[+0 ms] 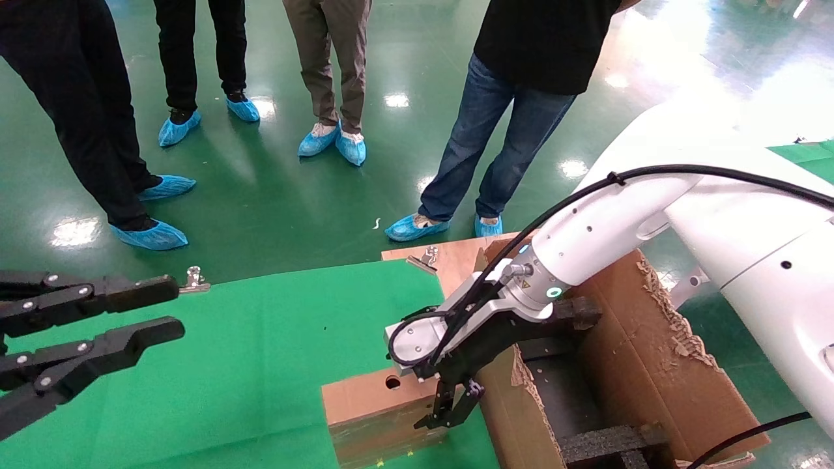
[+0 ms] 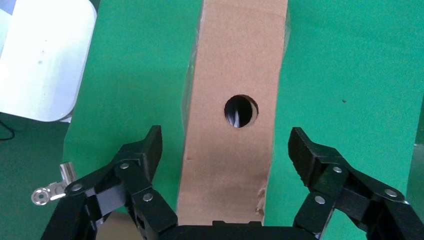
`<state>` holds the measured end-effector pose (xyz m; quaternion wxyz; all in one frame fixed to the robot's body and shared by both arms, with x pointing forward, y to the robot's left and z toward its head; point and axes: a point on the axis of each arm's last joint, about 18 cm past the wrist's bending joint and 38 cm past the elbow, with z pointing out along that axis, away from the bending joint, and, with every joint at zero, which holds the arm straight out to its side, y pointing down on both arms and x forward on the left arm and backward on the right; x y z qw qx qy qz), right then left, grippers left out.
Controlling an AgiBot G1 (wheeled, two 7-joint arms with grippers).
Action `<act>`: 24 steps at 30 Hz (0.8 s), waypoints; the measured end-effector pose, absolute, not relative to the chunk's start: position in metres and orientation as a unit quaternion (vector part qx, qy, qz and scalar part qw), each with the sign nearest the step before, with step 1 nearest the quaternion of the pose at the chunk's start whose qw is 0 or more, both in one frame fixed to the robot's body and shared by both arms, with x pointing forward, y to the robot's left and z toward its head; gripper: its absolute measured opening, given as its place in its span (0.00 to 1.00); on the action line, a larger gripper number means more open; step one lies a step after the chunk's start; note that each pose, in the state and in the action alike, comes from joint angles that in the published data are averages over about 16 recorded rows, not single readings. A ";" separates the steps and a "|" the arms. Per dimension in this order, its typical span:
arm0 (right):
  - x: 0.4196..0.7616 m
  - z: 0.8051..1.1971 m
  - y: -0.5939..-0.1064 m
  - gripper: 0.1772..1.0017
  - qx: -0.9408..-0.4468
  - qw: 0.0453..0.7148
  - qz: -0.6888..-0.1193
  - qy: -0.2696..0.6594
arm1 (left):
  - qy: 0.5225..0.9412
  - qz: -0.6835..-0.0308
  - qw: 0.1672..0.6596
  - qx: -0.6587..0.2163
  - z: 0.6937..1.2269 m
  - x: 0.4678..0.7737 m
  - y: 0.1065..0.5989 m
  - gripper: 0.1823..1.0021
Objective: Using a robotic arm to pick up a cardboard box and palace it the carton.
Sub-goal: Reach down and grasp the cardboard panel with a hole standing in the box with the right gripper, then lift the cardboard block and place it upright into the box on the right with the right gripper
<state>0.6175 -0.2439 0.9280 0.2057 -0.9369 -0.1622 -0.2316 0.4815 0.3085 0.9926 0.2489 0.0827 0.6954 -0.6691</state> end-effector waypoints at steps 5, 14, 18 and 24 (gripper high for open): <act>0.617 0.928 -0.244 0.88 -0.937 0.207 -0.232 -0.162 | 0.695 -0.669 0.249 0.083 0.993 0.482 0.308 0.23; 0.617 0.928 -0.244 0.67 -0.936 0.208 -0.231 -0.162 | 0.695 -0.669 0.249 0.083 0.993 0.482 0.308 0.48; 0.616 0.928 -0.244 0.56 -0.936 0.208 -0.231 -0.161 | 0.695 -0.669 0.249 0.083 0.993 0.482 0.308 0.61; 0.616 0.928 -0.245 0.39 -0.936 0.209 -0.231 -0.161 | 0.695 -0.669 0.249 0.083 0.993 0.482 0.308 0.78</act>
